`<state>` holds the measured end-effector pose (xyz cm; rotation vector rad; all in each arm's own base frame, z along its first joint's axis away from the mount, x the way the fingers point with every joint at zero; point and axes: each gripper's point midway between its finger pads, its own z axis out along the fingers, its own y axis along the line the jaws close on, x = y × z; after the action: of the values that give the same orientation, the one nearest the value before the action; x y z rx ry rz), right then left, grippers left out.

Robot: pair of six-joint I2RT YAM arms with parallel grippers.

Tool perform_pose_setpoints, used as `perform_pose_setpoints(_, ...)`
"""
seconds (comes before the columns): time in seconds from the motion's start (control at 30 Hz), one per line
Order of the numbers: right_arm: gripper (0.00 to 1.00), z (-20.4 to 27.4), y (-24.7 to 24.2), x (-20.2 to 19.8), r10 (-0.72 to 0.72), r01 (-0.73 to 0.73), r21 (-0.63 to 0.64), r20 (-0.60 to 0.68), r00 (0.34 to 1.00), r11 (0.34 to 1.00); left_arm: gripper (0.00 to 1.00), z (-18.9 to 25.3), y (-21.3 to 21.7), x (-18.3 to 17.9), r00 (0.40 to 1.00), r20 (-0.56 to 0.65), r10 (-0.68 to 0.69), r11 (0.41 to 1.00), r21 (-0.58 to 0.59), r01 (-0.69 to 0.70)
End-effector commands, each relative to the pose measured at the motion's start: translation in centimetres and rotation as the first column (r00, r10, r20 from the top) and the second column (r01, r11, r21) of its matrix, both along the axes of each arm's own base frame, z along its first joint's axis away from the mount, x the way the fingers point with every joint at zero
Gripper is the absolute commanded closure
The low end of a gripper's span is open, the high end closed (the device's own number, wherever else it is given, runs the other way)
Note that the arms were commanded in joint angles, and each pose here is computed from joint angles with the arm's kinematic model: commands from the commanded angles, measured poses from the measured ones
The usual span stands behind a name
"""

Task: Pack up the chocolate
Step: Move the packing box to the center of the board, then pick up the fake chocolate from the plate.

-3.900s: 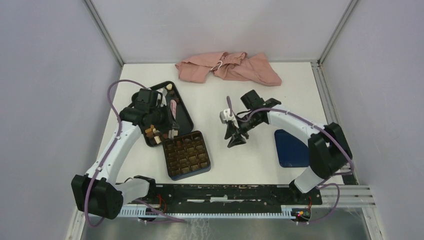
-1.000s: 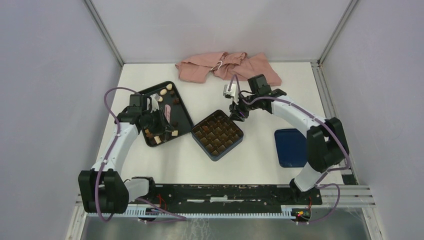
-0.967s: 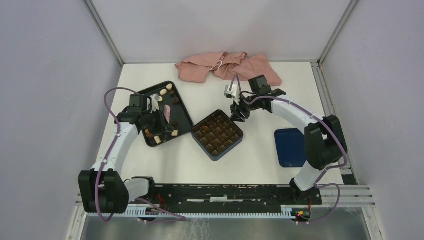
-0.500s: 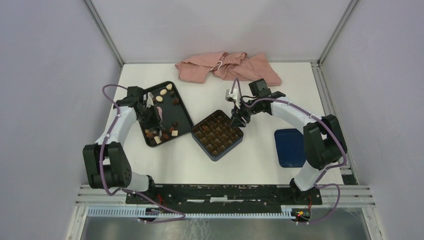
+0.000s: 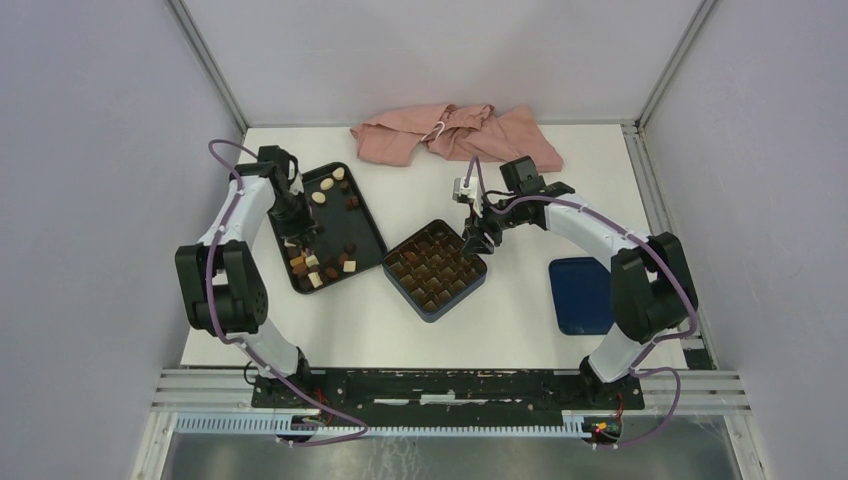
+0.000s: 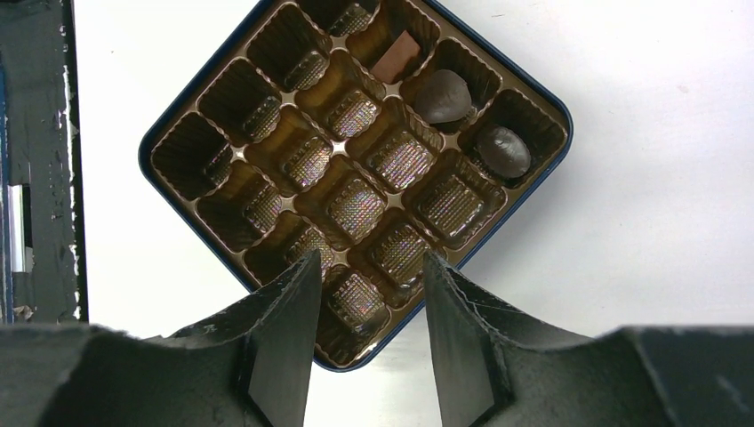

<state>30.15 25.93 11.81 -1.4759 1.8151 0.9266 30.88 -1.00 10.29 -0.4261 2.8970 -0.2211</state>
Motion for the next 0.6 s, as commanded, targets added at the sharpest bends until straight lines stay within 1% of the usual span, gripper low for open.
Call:
perform_pose_setpoints(0.0,0.48,2.6,0.3,0.0,0.026,-0.029,0.047,0.065,0.998,0.998,0.71,0.6,0.6,0.3,0.997,-0.033,-0.066,0.998,0.021,0.067)
perform_pose_setpoints(0.13,0.48,2.6,0.3,-0.1,0.027,-0.030,0.046,0.065,0.998,0.999,0.69,0.0,0.3,0.7,0.994,-0.059,-0.094,0.996,-0.007,0.094)
perform_pose_setpoints(0.33,0.48,2.8,0.2,0.0,0.027,-0.030,0.048,0.073,0.997,0.998,0.69,-1.5,0.3,0.5,0.988,-0.118,-0.104,0.995,-0.015,0.103)
perform_pose_setpoints(0.57,0.48,2.7,0.2,-0.1,0.032,-0.035,0.050,0.067,0.997,0.998,0.66,-1.5,0.6,0.7,0.987,-0.127,-0.100,0.995,0.000,0.101)
